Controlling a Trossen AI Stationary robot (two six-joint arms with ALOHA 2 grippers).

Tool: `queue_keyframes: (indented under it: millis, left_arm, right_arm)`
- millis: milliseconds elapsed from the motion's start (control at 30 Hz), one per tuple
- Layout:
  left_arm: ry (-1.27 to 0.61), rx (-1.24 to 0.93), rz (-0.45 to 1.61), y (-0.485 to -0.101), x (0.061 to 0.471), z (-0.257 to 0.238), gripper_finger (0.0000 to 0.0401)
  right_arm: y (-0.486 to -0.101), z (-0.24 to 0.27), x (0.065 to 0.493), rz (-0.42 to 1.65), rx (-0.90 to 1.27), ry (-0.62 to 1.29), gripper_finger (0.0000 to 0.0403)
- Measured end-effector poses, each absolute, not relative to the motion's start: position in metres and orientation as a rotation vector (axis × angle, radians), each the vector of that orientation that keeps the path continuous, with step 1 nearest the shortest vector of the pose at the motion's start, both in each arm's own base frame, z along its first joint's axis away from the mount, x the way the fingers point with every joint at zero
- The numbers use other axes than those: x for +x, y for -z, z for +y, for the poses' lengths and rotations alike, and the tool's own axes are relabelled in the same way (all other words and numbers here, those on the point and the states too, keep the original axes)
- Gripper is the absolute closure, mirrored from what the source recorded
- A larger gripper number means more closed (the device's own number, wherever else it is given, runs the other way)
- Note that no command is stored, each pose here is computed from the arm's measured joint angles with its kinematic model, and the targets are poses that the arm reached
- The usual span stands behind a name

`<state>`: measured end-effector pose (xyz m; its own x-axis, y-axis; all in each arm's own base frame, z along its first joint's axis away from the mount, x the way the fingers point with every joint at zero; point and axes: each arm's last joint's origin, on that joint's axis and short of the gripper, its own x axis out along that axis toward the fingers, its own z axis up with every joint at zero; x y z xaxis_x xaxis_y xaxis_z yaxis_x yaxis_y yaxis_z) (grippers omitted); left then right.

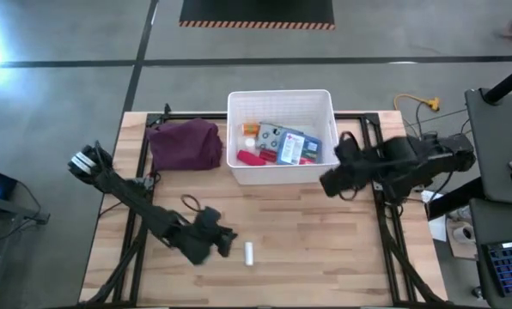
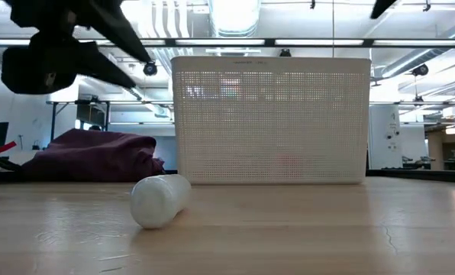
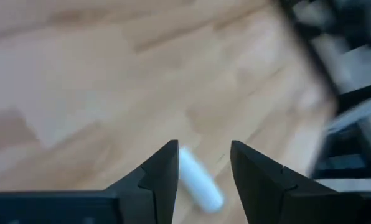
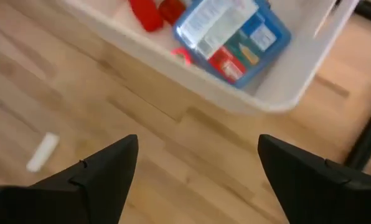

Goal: Pick & place medical supplies in basket/bin
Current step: Put the white bandage into the white bin

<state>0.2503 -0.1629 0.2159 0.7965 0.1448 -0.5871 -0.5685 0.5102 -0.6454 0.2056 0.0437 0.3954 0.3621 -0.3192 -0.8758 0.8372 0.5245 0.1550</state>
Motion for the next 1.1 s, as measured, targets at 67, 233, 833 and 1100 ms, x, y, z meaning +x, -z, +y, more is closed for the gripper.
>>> queue_keyframes:
  millis: [67,233,833,1100]
  left_arm:
    - [-0.526,-0.918,0.609,-0.216,0.269,-0.176,0.0272]
    - [-0.804,-0.897,0.805,-0.204,0.313,-0.198,0.0271]
    - [-0.943,-0.998,0.895,-0.185,0.38,-0.233,0.0271]
    - [-0.959,-0.938,0.832,-0.214,0.373,-0.23,0.0266]
  right_arm:
    - [-0.389,0.052,0.202,0.936,0.666,0.838,0.0076]
    - [-0.369,0.072,0.199,0.991,0.651,0.838,0.0074]
    - [-0.335,0.105,0.18,1.131,0.504,0.761,0.0074]
    - [-0.332,0.107,0.175,1.137,0.489,0.749,0.0074]
